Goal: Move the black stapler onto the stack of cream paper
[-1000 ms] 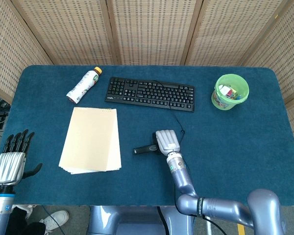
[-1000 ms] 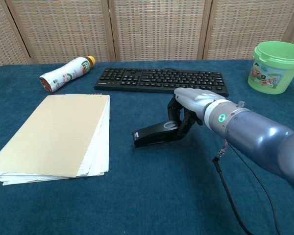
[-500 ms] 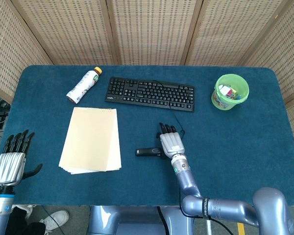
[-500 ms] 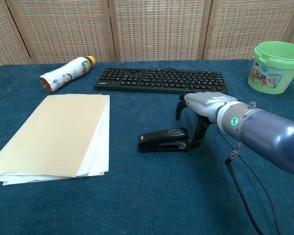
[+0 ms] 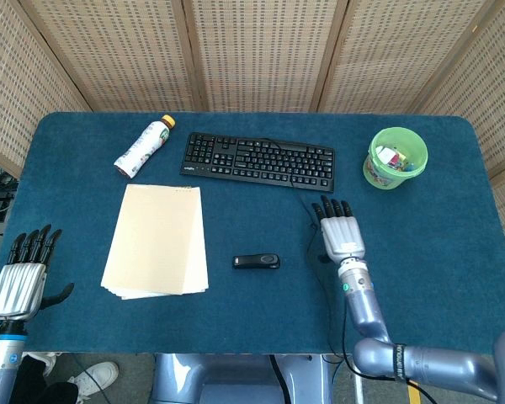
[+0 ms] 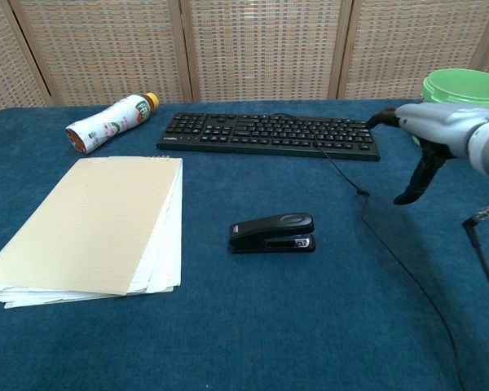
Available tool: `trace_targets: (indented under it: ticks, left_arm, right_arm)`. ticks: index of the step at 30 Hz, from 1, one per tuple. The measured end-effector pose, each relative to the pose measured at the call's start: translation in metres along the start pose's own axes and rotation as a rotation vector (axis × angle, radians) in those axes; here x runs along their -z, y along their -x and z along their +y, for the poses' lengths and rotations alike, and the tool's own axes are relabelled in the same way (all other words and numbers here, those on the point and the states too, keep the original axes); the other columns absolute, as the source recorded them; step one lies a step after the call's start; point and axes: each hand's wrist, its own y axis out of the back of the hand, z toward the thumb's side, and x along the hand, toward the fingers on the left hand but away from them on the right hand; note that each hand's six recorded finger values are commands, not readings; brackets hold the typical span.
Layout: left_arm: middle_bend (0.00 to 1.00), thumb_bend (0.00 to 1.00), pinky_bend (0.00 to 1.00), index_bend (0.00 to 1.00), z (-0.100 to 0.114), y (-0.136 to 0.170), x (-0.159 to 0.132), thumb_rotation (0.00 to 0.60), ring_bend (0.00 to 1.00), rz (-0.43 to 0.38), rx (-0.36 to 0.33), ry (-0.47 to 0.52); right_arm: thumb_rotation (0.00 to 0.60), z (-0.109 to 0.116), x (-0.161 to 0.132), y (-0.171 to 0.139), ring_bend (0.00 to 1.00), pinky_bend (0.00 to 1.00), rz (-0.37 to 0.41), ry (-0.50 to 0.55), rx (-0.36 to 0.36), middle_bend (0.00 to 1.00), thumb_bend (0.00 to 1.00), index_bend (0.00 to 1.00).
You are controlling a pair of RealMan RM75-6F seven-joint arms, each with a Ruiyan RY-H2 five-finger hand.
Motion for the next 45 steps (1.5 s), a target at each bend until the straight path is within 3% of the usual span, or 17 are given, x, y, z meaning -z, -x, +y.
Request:
trace_targets:
  ticks: [4, 7, 12, 19, 24, 29, 33, 45]
  left_arm:
    - [0.00, 0.24, 0.00, 0.00, -0.003, 0.001, -0.003, 0.600, 0.00, -0.009, 0.008, -0.008]
    - [0.00, 0.24, 0.00, 0.00, -0.006, 0.002, -0.006, 0.600, 0.00, -0.017, 0.022, -0.008]
    - [0.00, 0.24, 0.00, 0.00, -0.007, 0.001, -0.009, 0.600, 0.00, -0.020, 0.020, -0.011]
    - [0.00, 0.25, 0.00, 0.04, -0.011, -0.002, -0.015, 0.600, 0.00, -0.026, 0.034, -0.007]
    - [0.00, 0.25, 0.01, 0.11, -0.012, -0.005, -0.022, 0.600, 0.00, -0.040, 0.043, 0.008]
    - [0.00, 0.25, 0.12, 0.17, -0.002, -0.018, -0.040, 0.600, 0.00, -0.075, 0.035, 0.036]
    - [0.00, 0.25, 0.15, 0.19, 0.009, -0.033, -0.057, 0.600, 0.02, -0.105, 0.025, 0.033]
    - [0.02, 0.25, 0.17, 0.23, 0.024, -0.090, -0.144, 0.600, 0.05, -0.226, 0.073, 0.035]
  right_arm:
    - [0.600, 0.012, 0.026, -0.015, 0.00, 0.00, 0.005, 0.084, 0.040, 0.00, 0.15, 0.10]
    - [0.600, 0.018, 0.050, -0.029, 0.00, 0.00, 0.014, 0.076, 0.081, 0.00, 0.15, 0.10]
    - [0.600, 0.013, 0.081, -0.058, 0.00, 0.00, 0.038, 0.067, 0.149, 0.00, 0.15, 0.09]
    - [0.600, 0.002, 0.136, -0.102, 0.00, 0.00, 0.004, 0.095, 0.221, 0.00, 0.15, 0.10]
    - [0.600, 0.004, 0.151, -0.121, 0.00, 0.00, -0.003, 0.101, 0.248, 0.00, 0.15, 0.10]
    - [0.600, 0.007, 0.159, -0.131, 0.00, 0.00, -0.007, 0.109, 0.262, 0.00, 0.15, 0.13]
    - [0.600, 0.008, 0.163, -0.133, 0.00, 0.00, -0.007, 0.131, 0.265, 0.00, 0.15, 0.13]
    - [0.600, 0.012, 0.182, -0.129, 0.00, 0.00, -0.046, 0.172, 0.269, 0.00, 0.15, 0.13]
